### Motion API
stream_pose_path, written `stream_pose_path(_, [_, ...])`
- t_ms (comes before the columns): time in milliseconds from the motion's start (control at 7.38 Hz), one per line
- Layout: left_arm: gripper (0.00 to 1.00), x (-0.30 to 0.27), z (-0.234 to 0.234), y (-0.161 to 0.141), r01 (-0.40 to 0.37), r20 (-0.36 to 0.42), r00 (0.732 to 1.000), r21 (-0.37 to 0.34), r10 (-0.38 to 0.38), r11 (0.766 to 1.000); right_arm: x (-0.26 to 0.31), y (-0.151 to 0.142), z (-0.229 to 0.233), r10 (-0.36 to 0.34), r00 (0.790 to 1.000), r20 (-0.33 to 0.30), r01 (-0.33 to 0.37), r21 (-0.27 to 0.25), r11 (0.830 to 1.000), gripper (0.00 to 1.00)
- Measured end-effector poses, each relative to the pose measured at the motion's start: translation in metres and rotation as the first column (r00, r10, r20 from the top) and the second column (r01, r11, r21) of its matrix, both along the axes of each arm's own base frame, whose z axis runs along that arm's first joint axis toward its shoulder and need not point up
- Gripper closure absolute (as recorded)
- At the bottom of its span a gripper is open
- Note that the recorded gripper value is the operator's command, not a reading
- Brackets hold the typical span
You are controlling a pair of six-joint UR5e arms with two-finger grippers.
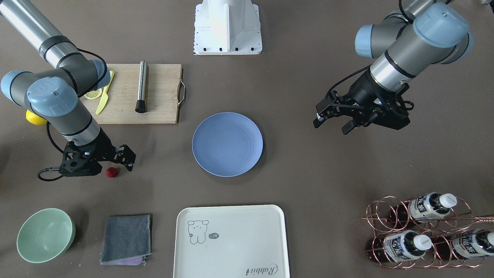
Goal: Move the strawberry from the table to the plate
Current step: 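Lower the right gripper onto the red strawberry while the left arm withdraws, then close the right gripper on the strawberry and lift it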
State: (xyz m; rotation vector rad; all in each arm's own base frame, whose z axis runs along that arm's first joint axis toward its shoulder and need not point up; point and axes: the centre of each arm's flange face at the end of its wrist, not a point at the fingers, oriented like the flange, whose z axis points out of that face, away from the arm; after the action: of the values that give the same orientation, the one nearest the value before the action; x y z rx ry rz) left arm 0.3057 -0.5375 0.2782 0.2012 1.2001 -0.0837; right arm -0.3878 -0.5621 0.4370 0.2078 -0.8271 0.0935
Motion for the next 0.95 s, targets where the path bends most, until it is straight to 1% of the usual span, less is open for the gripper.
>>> stream_pose_path(135, [0.02, 0.001, 0.0, 0.0, -0.001, 0.001, 1.0, -0.001, 0.001, 1.0, 0.0, -0.002, 0.005, -0.002, 1.0, -0.012, 0.002, 0.006, 1.0, 0.05])
stream_pose_path(271, [0.02, 0.002, 0.001, 0.001, -0.002, 0.001, 1.0, -0.001, 0.002, 1.0, -0.001, -0.003, 0.01, -0.005, 1.0, -0.02, 0.006, 0.005, 1.0, 0.08])
stream_pose_path(406, [0.02, 0.003, 0.001, 0.001, -0.004, 0.002, 1.0, -0.001, 0.004, 1.0, -0.003, -0.001, 0.012, -0.009, 1.0, -0.024, 0.01, 0.003, 1.0, 0.16])
stream_pose_path(542, [0.02, 0.003, 0.001, 0.001, -0.004, 0.002, 1.0, -0.001, 0.004, 1.0, -0.004, 0.0, 0.014, -0.012, 1.0, -0.025, 0.012, 0.0, 1.0, 0.35])
stream_pose_path(813, [0.02, 0.003, 0.001, 0.001, -0.004, 0.002, 1.0, -0.001, 0.004, 1.0, -0.005, 0.002, 0.015, -0.014, 1.0, -0.027, 0.014, -0.003, 1.0, 0.62])
stream_pose_path(948, [0.02, 0.003, 0.001, 0.001, -0.004, 0.002, 1.0, -0.001, 0.004, 1.0, -0.005, 0.002, 0.016, -0.016, 0.999, -0.027, 0.016, -0.004, 1.0, 0.87])
